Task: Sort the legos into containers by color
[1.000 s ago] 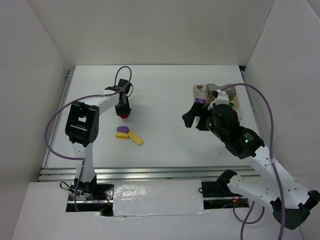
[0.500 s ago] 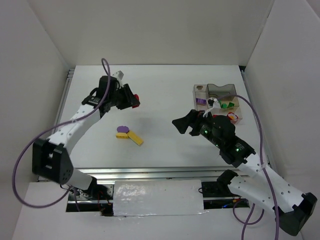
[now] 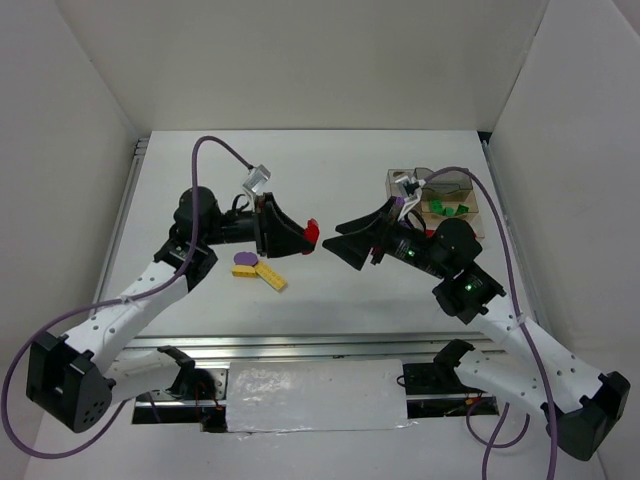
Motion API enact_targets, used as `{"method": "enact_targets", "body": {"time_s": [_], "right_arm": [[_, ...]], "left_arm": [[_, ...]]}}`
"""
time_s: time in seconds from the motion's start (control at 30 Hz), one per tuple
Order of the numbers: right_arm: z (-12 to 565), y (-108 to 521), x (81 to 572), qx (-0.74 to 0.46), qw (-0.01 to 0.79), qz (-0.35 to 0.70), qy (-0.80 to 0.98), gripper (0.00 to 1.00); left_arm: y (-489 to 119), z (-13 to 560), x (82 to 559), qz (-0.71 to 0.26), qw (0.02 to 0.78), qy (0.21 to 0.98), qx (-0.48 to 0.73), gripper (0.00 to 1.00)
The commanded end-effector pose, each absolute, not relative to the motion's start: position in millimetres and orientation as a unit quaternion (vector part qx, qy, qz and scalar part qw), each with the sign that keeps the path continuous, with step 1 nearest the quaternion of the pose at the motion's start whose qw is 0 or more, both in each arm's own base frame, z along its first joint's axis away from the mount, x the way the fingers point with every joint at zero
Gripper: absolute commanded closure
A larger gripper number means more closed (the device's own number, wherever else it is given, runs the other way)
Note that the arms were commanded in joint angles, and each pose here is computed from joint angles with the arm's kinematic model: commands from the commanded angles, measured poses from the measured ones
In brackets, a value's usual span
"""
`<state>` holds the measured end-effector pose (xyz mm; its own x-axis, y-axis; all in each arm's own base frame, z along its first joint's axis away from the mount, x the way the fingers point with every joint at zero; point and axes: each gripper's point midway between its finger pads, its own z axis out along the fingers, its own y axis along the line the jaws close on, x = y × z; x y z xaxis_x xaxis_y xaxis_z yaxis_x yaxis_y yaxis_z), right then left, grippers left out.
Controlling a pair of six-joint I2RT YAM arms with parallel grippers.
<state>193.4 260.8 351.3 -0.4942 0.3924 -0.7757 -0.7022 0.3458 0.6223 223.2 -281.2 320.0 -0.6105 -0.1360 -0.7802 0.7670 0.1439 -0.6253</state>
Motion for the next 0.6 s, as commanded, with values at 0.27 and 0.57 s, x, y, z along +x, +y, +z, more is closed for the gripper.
{"method": "enact_targets", "body": {"time_s": [0.27, 0.57], "right_arm": [[394.2, 281.2, 155.9, -0.252, 0.488, 0.623, 0.557, 0.15], [394.3, 289.1, 139.6, -0.292, 0.471, 0.648, 0.523, 0.44]], "left_arm": [[-291.3, 360.4, 162.7, -0.632, 0.399, 0.537, 0.392, 1.0], [-294.7, 360.5, 160.3, -0.622, 0.403, 0.539, 0.4, 1.0]]}}
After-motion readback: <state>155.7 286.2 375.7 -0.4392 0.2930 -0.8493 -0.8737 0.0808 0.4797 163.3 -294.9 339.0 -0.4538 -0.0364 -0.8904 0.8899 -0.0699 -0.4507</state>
